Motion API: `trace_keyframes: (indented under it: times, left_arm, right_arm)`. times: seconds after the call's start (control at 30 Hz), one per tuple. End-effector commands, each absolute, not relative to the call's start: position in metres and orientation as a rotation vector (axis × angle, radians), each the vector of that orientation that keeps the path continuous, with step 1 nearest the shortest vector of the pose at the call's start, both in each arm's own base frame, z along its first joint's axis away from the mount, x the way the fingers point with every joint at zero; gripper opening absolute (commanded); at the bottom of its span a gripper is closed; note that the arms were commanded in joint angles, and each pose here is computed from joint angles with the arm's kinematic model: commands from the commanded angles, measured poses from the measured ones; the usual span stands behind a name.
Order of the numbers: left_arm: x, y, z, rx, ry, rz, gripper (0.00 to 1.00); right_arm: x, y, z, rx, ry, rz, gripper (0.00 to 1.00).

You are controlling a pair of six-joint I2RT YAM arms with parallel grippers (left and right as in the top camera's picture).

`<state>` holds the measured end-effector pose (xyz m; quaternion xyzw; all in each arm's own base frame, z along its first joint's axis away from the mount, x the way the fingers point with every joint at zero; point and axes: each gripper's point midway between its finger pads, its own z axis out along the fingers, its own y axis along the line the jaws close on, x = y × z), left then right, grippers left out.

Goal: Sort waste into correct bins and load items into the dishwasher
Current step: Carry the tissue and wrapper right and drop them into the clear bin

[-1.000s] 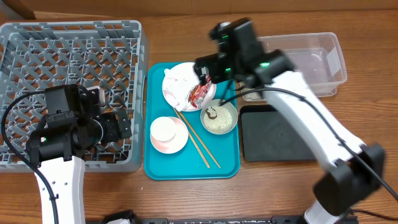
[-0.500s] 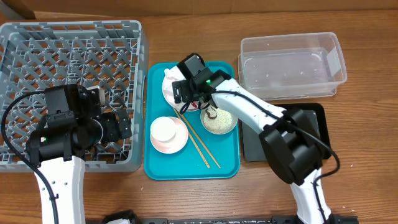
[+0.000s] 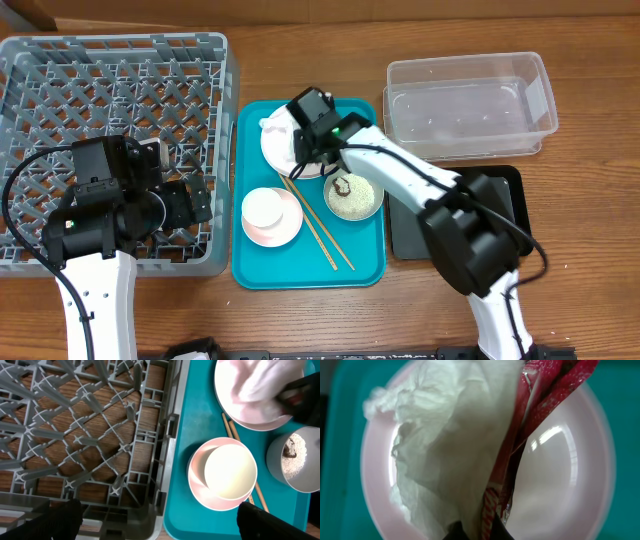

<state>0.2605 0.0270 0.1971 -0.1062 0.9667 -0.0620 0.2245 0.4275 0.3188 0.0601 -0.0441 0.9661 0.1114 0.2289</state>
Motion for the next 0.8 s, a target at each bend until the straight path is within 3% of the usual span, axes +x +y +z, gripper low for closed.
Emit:
trace_keyframes:
  times: [0.0, 0.1, 0.27, 0.33, 0.43, 0.5, 0.53, 0.67, 0.77]
  left_arm:
    - [0.265, 0.027, 0.206, -0.259, 2.643, -0.178, 1.00]
    - [0.266, 0.027, 0.206, -0.257, 2.640, -0.177, 1.00]
    - [0.267, 0.027, 0.207, -0.257, 2.636, -0.176, 1.00]
    - [0.267, 0.027, 0.207, -0.256, 2.632, -0.176, 1.00]
    - [0.267, 0.027, 0.207, -0.256, 2.632, -0.176, 1.00]
    - [0.268, 0.027, 0.207, -0.256, 2.631, -0.175, 1.00]
    - [0.268, 0.027, 0.208, -0.256, 2.630, -0.175, 1.00]
    - [0.268, 0.027, 0.208, -0.256, 2.630, -0.175, 1.00]
    - [0.268, 0.027, 0.208, -0.255, 2.629, -0.175, 1.00]
  right_arm:
    - [0.452, 0.275, 0.181, -0.005, 2.436, 0.333, 0.04]
    - [0.457, 0.214, 0.209, 0.125, 2.423, 0.253, 0.04]
    - [0.462, 0.122, 0.190, 0.336, 2.514, 0.098, 0.05]
    - [0.467, 0.091, 0.180, 0.416, 2.524, 0.060, 0.13]
    - [0.467, 0.068, 0.169, 0.480, 2.536, 0.030, 0.35]
    - [0.474, 0.057, 0.171, 0.511, 2.507, 0.044, 0.91]
    - [0.475, 0.054, 0.176, 0.512, 2.496, 0.045, 1.00]
    - [0.466, 0.052, 0.209, 0.430, 2.486, 0.057, 1.00]
    - [0.422, 0.071, 0.238, 0.317, 2.567, 0.223, 1.00]
